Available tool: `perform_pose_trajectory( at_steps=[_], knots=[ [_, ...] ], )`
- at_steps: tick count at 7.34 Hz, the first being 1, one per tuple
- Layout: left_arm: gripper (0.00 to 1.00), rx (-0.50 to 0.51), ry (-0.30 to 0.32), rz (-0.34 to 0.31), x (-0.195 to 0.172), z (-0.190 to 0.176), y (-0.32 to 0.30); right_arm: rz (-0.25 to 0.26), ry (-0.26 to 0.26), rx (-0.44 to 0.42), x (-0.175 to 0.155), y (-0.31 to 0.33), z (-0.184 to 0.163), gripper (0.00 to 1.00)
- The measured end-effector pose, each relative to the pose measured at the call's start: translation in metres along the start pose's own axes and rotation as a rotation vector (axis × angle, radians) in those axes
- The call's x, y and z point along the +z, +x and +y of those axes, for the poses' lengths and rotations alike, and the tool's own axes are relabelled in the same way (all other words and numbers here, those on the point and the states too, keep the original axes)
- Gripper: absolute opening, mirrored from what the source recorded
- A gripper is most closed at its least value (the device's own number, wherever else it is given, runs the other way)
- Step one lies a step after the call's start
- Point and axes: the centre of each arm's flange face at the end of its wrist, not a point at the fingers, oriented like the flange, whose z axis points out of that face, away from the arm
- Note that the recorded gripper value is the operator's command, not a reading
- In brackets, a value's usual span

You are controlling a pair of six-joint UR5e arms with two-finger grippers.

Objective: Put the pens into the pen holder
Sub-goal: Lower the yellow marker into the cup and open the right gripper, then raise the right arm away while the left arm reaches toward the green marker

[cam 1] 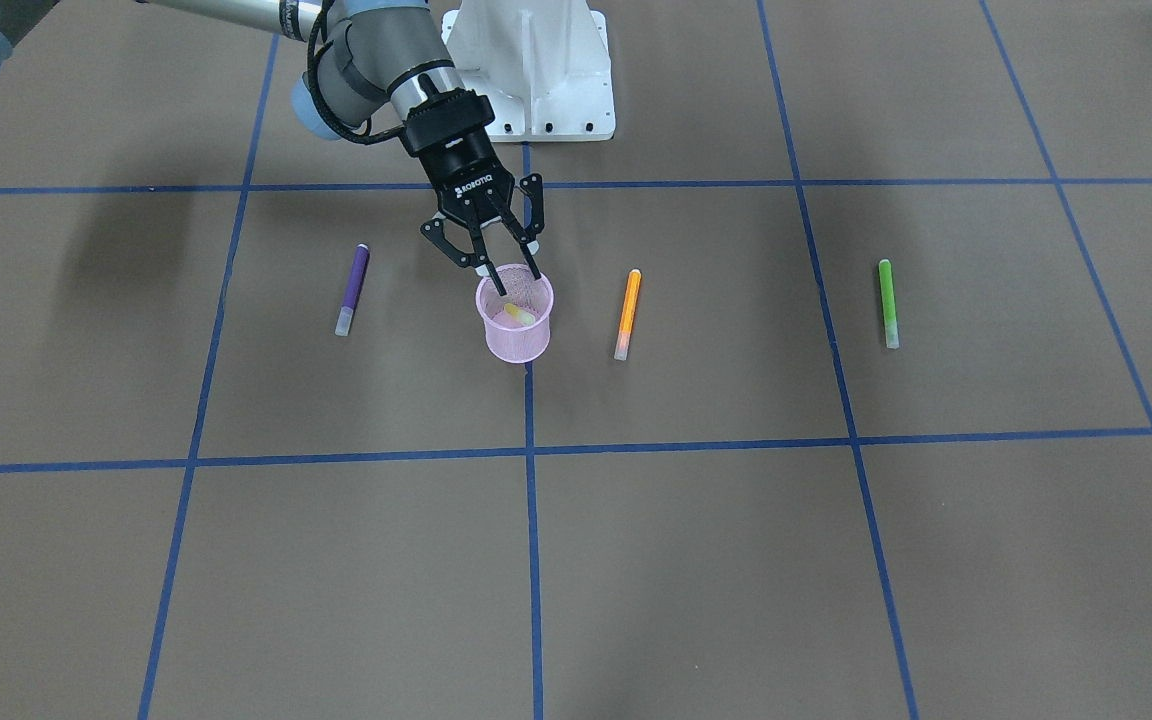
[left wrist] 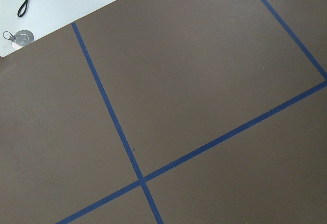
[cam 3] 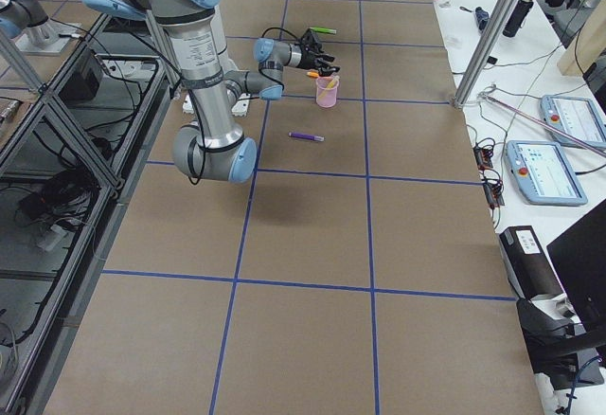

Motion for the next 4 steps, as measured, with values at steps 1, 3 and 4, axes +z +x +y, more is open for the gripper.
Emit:
perform_pose_trajectory(
  at_steps=[1,3,4],
  knots=[
    [1.0,-0.001,0.0,0.002,0.0,0.0,0.0,0.009,-0.003,-0.004,-0.001,-0.008,-0.012,0.97],
    [1.0,-0.004,-0.006,0.049,0.006,-0.002,0.01,0.022,-0.072,0.016,0.0,-0.014,-0.058,0.98],
    [1.0,-0.013,-0.016,0.09,0.013,-0.004,0.021,0.039,-0.147,0.043,0.009,-0.001,-0.076,0.98]
  ],
)
